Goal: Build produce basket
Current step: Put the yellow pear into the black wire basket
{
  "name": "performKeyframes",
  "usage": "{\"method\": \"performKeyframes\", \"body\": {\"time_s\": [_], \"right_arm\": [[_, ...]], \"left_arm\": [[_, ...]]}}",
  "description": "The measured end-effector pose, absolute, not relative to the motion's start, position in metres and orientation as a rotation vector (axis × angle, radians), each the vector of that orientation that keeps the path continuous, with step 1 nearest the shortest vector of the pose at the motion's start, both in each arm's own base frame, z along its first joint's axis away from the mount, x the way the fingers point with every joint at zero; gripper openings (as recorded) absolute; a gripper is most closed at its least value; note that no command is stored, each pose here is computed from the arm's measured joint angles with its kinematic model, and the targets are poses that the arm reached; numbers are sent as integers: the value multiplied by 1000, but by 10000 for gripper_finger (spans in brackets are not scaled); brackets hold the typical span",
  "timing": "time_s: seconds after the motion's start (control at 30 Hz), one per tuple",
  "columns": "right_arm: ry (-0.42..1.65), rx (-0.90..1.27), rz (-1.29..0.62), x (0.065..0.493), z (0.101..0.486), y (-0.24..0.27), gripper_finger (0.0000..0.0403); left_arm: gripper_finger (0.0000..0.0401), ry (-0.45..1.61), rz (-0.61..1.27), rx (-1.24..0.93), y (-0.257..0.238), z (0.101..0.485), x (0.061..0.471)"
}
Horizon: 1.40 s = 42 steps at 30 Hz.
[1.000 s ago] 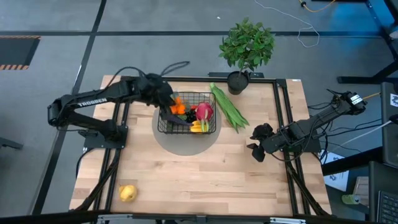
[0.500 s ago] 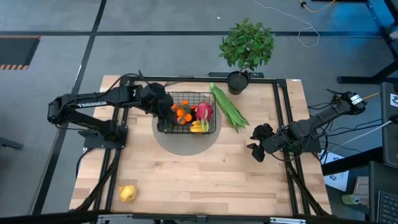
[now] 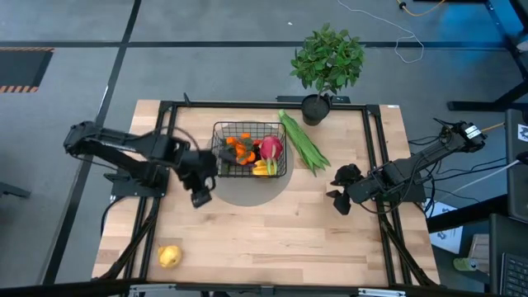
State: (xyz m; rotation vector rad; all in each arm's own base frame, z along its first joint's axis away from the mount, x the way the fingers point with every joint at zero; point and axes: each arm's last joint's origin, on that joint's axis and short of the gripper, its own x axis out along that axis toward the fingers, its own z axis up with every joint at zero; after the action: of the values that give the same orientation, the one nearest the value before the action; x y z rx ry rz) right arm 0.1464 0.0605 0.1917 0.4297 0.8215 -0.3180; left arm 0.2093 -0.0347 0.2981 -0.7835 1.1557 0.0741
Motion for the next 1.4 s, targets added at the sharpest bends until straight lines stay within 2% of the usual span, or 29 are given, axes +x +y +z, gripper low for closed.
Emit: {"method": "performKeyframes", "body": {"time_s": [0.2,0.37,0.47,0.67,0.87,1.03,1.23,1.4], "right_arm": [[804,442,-309,148,193,61,227],[802,443,-309,148,193,61,227],[802,443,-309,148,193,61,227],[801,443,-308,148,193,61,227],[803,419,-296,148,193,61,227],[802,423,-297,148,193,61,227],[794,445,-302,149,194,62,227],[790,448,-300,149,194,62,227]], "left_arm": [[115,1257,142,-836,-85,294,194],[114,1494,323,-802,-121,277,168],[114,1625,374,-879,-144,271,158],[110,1667,426,-995,-190,259,148],[94,1802,478,-1027,-235,238,130],[83,1775,491,-1050,-263,218,123],[77,1815,640,-932,-269,192,120],[77,1635,736,-907,-255,186,134]]}}
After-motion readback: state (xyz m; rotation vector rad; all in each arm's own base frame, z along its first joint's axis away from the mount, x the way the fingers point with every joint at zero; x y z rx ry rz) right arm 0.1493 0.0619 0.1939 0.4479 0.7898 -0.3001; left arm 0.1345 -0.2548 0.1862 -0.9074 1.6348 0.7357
